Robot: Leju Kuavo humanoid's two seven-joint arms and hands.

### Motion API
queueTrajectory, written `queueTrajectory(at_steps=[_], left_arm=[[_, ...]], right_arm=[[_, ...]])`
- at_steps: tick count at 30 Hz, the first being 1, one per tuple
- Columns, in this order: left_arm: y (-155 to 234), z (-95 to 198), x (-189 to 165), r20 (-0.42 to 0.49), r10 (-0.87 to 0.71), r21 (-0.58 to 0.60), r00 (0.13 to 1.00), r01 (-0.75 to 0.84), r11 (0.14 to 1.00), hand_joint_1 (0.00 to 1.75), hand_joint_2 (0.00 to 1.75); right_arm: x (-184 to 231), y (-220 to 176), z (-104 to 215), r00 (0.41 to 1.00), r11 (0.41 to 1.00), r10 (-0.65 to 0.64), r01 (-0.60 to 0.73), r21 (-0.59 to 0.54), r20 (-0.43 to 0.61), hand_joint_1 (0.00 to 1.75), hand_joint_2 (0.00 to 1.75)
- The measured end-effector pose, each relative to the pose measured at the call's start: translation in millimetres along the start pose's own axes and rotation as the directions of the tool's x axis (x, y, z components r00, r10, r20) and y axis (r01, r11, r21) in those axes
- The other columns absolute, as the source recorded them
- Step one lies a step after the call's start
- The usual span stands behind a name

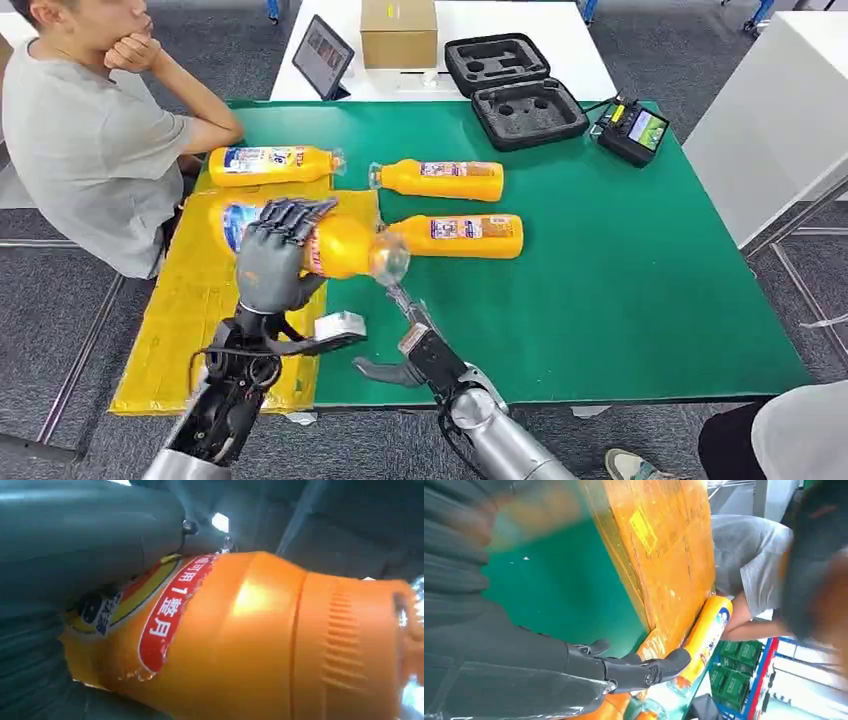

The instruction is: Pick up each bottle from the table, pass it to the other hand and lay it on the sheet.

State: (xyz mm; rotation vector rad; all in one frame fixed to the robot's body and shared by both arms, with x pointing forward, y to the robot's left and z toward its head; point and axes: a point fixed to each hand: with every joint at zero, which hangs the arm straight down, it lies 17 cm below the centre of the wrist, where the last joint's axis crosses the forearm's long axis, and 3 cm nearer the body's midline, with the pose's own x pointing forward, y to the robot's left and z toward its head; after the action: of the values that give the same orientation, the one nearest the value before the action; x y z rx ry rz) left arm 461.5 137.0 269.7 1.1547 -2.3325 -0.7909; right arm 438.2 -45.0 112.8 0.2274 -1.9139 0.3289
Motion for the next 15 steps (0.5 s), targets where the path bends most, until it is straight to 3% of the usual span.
queueTrajectory(at_steps=[4, 10, 15], left_arm=[[-30, 15, -43, -0.116, -0.182, -0.156, 0.976, 0.163, 0.974, 1.75, 1.75], [-68, 31, -71, -0.224, -0.204, -0.277, 0.953, 0.138, 0.951, 1.75, 1.75], [-87, 36, -72, -0.205, -0.217, -0.34, 0.954, 0.139, 0.93, 1.75, 1.75]], right_arm=[[0, 0, 3, 1.0, 1.0, -0.004, 0.004, 0.002, 0.0, 0.0, 1.75], [9, 1, -1, 1.0, 1.0, -0.013, 0.013, 0.002, 0.025, 0.0, 1.75], [13, 2, -2, 0.999, 1.0, -0.023, 0.023, 0.009, 0.035, 0.0, 1.75]])
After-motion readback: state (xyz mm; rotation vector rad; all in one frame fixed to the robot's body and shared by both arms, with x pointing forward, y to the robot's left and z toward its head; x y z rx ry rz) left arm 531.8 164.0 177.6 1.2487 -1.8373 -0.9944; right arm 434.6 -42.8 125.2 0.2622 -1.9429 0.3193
